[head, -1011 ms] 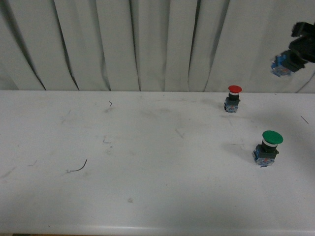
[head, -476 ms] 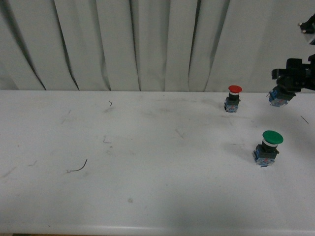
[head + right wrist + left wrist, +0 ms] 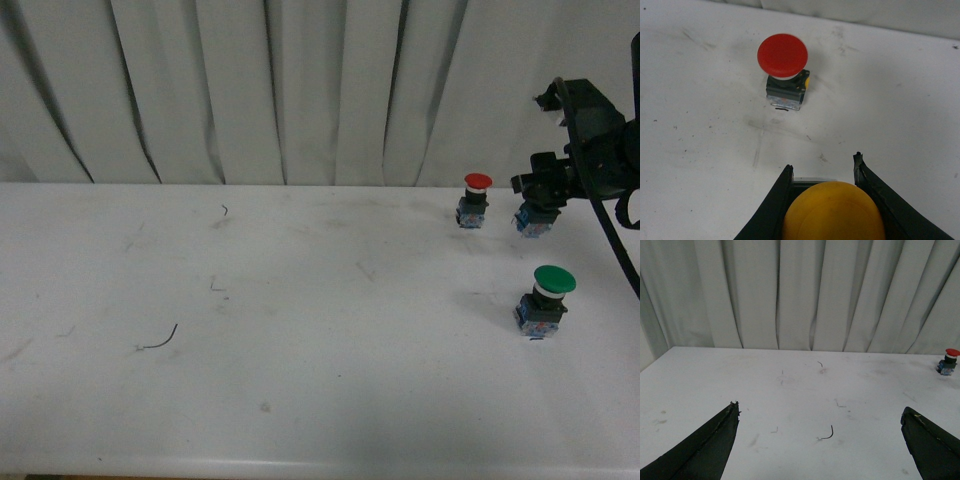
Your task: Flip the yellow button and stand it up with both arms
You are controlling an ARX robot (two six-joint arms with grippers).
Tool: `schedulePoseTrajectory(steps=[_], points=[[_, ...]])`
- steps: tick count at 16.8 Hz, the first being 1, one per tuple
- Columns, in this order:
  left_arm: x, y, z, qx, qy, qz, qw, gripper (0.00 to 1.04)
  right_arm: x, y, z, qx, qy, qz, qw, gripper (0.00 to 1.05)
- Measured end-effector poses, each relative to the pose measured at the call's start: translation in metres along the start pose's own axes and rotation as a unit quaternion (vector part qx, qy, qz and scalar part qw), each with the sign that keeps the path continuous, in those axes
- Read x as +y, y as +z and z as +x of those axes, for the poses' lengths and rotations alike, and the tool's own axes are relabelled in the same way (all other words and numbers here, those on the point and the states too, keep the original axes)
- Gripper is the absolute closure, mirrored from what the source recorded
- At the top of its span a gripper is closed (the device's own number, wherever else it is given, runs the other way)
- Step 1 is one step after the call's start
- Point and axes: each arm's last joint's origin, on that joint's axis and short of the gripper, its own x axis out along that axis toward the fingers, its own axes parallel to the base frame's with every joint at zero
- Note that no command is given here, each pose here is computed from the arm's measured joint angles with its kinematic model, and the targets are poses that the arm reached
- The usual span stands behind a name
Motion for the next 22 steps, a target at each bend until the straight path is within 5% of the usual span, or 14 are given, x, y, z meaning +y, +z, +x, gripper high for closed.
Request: schedulePoseTrajectory(steps=[8,22], points=[[0.0,0.0,0.0,0.0,0.0,0.0,1.0,0.07,0.029,-0.014,0.023,0.037,-0.021,0.009,0.999,0.7],[0.0,0.0,0.0,0.0,0.0,0.0,1.0,0.07,0.043,-0.022,0.035,0.064,-0.054,0.007,0.996,0.7]])
